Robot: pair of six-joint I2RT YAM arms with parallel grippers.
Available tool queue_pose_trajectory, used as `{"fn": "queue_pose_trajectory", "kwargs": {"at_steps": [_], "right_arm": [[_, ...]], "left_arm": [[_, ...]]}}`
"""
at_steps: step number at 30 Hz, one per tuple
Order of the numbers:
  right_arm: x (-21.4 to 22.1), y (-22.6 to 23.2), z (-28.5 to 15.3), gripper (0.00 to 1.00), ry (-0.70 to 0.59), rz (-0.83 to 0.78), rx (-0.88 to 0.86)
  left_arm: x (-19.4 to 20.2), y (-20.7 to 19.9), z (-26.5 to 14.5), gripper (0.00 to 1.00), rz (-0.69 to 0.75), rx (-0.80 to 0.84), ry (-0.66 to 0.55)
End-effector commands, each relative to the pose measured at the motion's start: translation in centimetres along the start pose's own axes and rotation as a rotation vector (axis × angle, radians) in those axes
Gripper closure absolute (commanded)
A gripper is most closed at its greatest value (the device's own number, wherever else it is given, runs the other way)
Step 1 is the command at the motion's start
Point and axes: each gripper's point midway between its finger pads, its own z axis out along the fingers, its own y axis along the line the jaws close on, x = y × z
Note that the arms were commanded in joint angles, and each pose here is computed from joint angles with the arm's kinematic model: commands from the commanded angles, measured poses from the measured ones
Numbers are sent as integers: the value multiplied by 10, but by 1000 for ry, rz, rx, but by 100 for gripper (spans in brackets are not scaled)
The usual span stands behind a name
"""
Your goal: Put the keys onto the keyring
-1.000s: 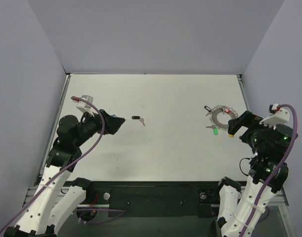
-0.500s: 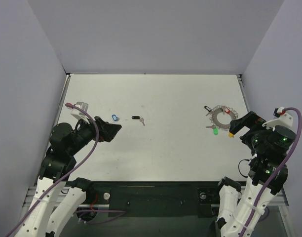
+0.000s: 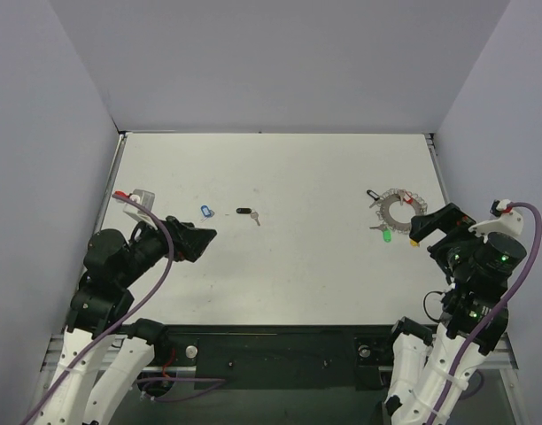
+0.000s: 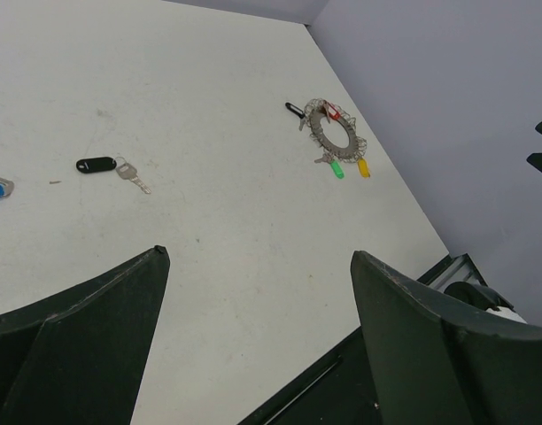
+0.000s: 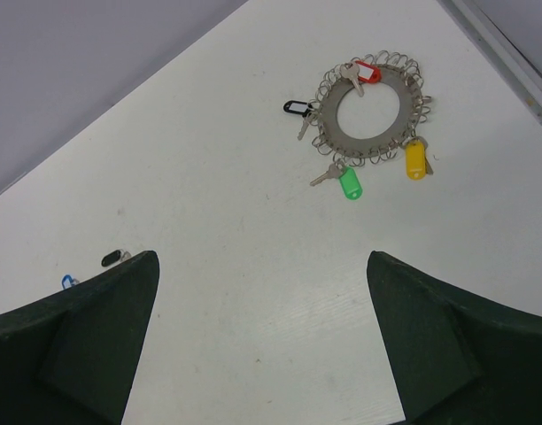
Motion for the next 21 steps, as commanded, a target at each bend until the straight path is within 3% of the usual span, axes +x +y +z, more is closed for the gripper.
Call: {"fn": "queue_pose_trajectory", "kwargs": {"at_steps": [1,21], "right_arm": [[-8,1,1,3,-49,-16,-9],[-6,-2,10,3,-30,-13,-9]], "left_arm": [[-4,-11,-3,5,17,65,-31],[2,3,1,6,27,32,-58]]}}
